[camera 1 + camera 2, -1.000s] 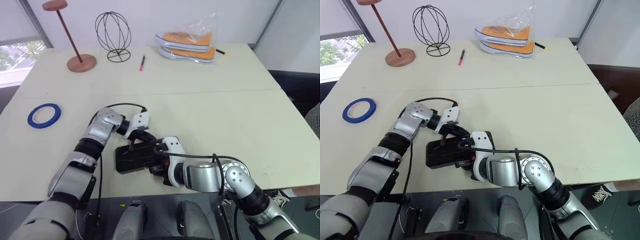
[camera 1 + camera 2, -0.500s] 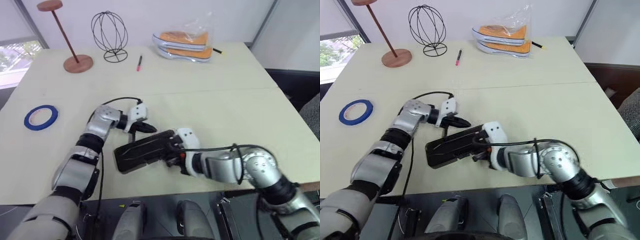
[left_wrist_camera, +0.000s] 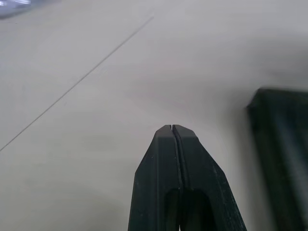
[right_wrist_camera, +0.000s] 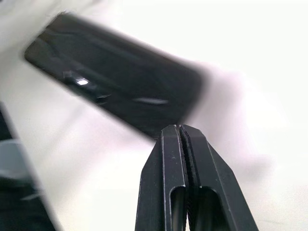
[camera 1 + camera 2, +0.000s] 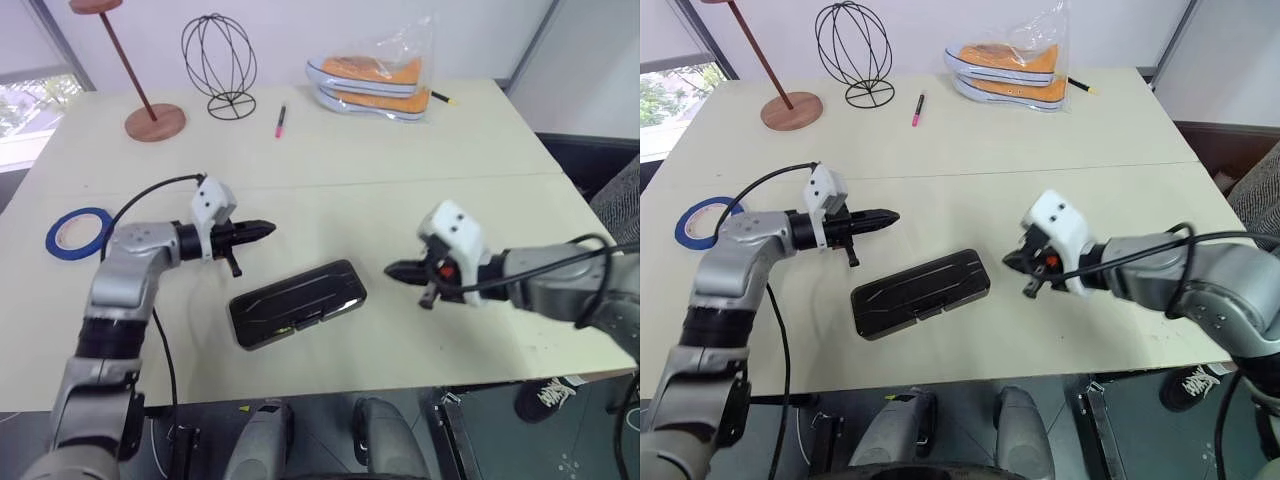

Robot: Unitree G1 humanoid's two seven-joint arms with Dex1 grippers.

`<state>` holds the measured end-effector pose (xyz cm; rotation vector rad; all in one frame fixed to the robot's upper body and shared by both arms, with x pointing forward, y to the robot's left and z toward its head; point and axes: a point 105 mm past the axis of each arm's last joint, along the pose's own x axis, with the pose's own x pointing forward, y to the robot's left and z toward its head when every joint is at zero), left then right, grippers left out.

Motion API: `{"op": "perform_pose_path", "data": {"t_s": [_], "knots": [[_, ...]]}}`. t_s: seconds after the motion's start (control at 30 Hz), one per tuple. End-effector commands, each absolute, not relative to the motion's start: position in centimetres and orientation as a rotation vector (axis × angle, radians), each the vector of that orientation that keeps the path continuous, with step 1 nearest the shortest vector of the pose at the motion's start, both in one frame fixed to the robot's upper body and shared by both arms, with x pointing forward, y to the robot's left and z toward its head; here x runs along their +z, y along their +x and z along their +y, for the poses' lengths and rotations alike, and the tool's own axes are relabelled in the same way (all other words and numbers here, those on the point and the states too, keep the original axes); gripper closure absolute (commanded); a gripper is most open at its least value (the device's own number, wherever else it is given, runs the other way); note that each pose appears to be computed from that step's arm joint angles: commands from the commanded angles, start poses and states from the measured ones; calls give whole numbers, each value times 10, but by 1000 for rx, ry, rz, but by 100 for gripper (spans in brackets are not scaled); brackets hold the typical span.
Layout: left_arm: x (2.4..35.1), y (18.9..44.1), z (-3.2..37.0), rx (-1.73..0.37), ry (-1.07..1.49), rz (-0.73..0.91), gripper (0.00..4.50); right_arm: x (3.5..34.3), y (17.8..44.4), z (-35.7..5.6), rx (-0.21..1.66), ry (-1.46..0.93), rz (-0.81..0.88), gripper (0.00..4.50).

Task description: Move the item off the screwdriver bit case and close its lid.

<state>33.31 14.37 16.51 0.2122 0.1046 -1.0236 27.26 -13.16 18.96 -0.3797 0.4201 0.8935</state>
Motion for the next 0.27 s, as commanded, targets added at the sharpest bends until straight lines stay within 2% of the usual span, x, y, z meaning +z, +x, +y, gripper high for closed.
{"op": "perform_pose_path", "data": {"t_s": [0.03, 0.17, 0.27], "knots": [[182, 302, 139, -1015, 142, 81, 450, 215, 273, -138, 924, -455, 280, 445], [181, 273, 132, -1006, 55, 111, 450, 218, 273, -145, 933, -474, 243, 445], [181, 263, 130, -990, 14, 121, 450, 217, 274, -148, 924, -478, 231, 445]]}}
